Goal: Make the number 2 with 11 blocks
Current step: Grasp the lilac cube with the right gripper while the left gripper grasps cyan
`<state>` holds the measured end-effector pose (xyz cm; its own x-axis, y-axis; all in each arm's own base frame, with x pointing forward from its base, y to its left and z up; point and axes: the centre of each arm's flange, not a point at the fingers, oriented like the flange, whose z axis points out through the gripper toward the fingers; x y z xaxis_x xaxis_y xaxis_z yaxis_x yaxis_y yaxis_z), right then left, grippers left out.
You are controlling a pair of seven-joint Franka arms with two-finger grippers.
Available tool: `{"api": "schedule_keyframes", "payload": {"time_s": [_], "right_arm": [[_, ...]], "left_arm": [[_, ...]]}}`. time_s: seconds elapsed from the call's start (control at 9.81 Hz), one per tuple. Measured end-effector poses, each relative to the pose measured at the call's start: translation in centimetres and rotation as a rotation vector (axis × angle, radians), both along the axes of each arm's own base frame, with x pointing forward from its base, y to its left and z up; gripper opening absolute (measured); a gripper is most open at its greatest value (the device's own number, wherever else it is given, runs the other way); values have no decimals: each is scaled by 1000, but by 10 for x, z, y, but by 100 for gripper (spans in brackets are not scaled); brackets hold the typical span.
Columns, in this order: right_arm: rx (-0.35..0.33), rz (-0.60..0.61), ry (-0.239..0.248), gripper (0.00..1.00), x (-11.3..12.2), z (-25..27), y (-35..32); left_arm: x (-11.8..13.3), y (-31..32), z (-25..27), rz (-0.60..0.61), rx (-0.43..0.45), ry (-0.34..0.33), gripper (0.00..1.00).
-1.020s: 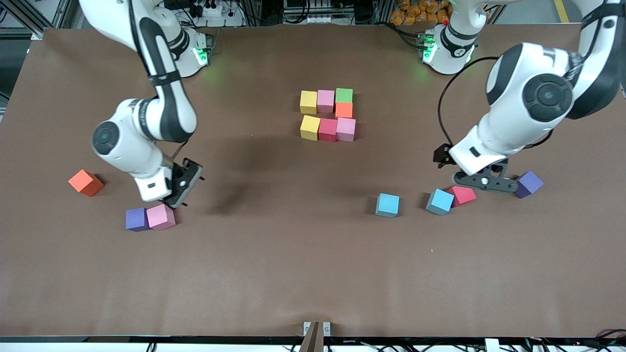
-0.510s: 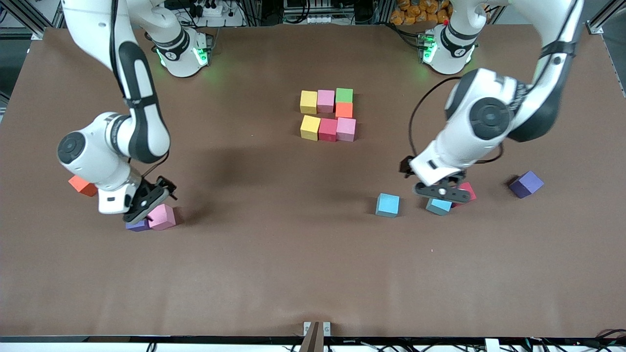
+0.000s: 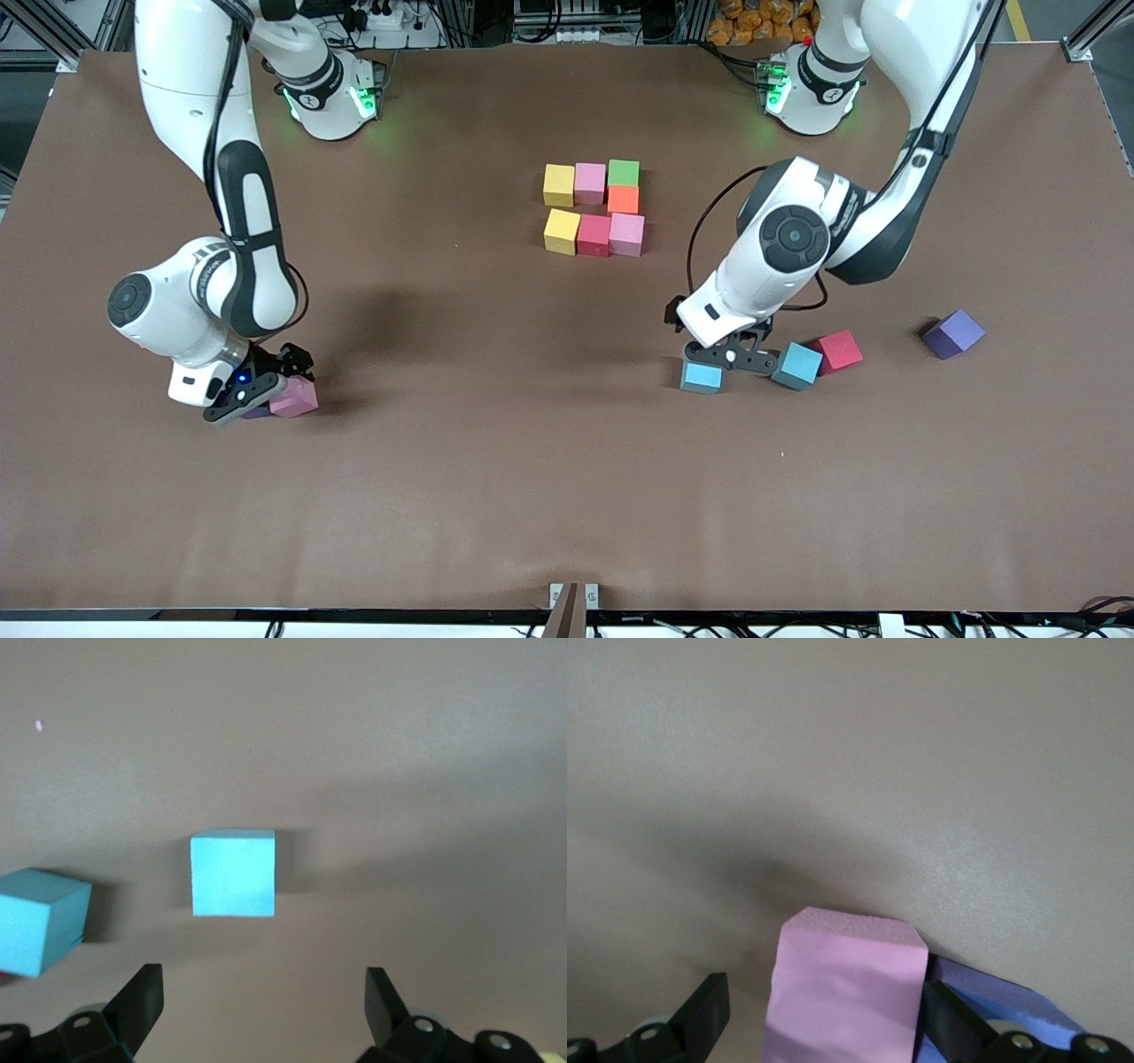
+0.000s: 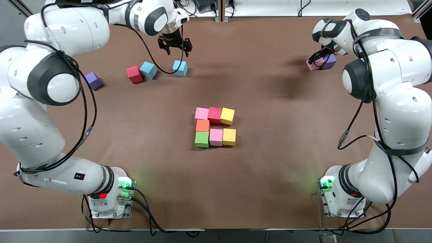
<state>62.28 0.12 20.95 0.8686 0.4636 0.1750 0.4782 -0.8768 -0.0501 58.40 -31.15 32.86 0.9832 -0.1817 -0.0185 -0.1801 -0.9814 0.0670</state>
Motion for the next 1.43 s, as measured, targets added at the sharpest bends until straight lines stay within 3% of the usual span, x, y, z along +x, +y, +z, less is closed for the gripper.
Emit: {"api": "schedule_keyframes", "payload": {"time_s": [0.41,0.61,0.82,1.22,1.43], "right_arm": [[20,-67,3,100,5,3,9],[47,-134,33,100,4,1,13],[106,-183,70,100,0,-7,19],[120,-188,74,99,0,-10,24],[121,-178,72,85,1,-9,30]], "left_arm": [[2,2,-46,-46,57,16,100],[1,0,-62,-72,81,18,100],[3,1,-71,-72,75,12,100],[10,6,-94,-68,62,-11,100],[12,6,-101,-64,51,-19,100]]}}
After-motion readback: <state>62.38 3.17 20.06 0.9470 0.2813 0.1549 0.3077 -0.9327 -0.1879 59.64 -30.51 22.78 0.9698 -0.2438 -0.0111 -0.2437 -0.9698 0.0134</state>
